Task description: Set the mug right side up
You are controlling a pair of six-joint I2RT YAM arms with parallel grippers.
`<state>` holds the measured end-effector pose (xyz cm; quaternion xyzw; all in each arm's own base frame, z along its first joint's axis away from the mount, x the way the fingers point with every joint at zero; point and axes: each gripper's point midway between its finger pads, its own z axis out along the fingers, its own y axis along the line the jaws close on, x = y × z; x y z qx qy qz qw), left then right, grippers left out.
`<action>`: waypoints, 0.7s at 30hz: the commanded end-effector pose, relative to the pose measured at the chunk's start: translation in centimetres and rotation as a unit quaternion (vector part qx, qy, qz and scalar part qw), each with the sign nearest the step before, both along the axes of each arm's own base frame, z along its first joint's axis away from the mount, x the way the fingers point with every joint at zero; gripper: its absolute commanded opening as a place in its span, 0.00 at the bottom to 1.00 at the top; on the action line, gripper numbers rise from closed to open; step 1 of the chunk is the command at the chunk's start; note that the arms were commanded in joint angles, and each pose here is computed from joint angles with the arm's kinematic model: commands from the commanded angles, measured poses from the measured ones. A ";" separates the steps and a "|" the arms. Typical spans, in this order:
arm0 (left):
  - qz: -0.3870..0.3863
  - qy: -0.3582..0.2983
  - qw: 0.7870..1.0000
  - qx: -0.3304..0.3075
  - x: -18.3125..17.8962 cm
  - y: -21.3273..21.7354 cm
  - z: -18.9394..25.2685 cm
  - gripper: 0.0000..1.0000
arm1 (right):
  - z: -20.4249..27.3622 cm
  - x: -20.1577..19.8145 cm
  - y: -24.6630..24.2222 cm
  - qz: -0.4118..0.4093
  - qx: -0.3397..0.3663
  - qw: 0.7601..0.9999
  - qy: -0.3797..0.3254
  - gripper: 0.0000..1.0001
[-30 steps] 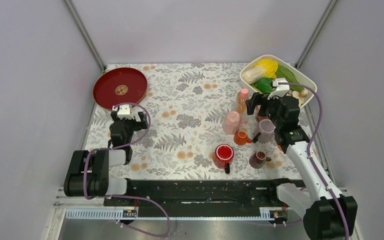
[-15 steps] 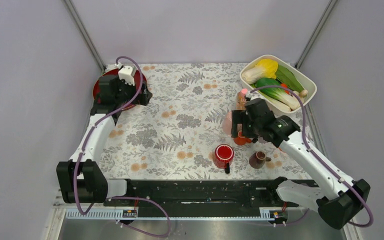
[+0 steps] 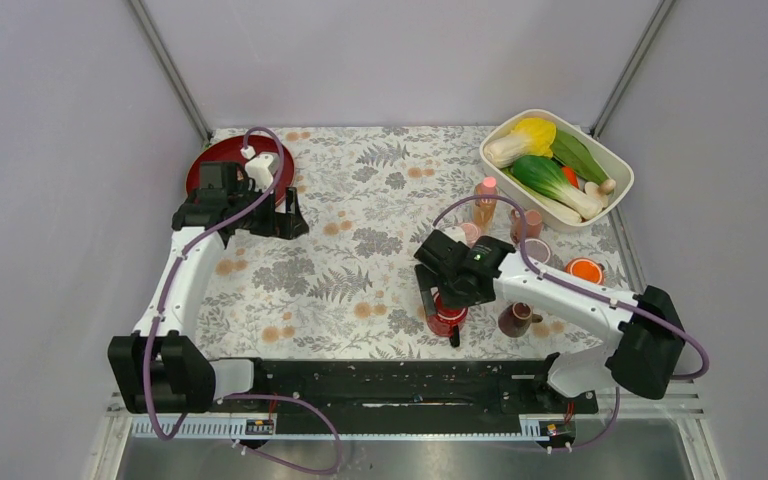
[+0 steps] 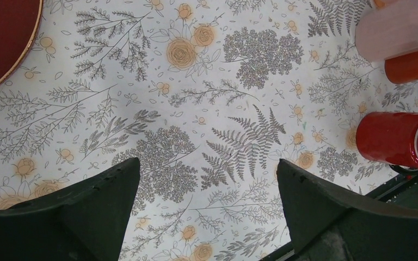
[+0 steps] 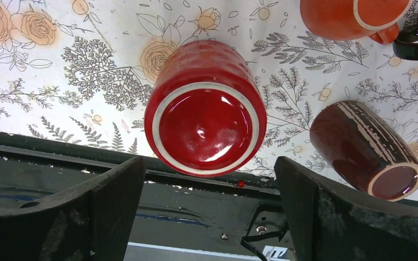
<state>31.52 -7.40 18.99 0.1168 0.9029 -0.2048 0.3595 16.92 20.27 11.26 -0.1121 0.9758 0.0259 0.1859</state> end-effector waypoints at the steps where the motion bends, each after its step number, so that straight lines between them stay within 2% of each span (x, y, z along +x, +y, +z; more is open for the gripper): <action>1: -0.005 -0.021 1.000 -0.004 -0.5 -0.3 1.3 0.99 | 1.7 0.5 0.8 0.009 0.020 0.999 -0.029 0.99; 3: -0.006 -0.021 1.000 -0.002 -0.6 -0.2 1.3 0.99 | 1.9 -0.4 0.8 0.029 0.039 0.998 -0.037 0.99; 5: -0.006 -0.020 1.000 -0.003 -0.5 -0.2 1.2 0.99 | 1.3 -1.3 0.6 0.036 0.056 0.997 -0.029 0.90; 8: -0.006 -0.022 1.000 -0.005 -0.5 -0.3 1.4 0.99 | -1.0 -3.1 0.2 0.031 0.067 0.997 0.001 0.69; 9: -0.006 -0.023 1.000 -0.005 -0.5 -0.3 1.5 0.99 | -1.6 -3.4 -0.1 0.022 0.064 0.998 0.002 0.67; 12: -0.008 -0.029 1.000 -0.004 -0.5 -0.3 1.8 0.99 | -2.4 -3.5 -0.8 -0.002 0.055 0.998 -0.017 0.64; 16: -0.008 -0.028 1.000 -0.005 -0.4 -0.3 1.8 0.99 | -3.4 -3.0 0.6 0.000 0.083 0.996 -0.029 0.63; 21: -0.008 -0.030 0.999 -0.007 -0.3 -0.4 2.1 0.99 | -5.5 -2.2 0.6 -0.015 0.082 0.995 -0.051 0.53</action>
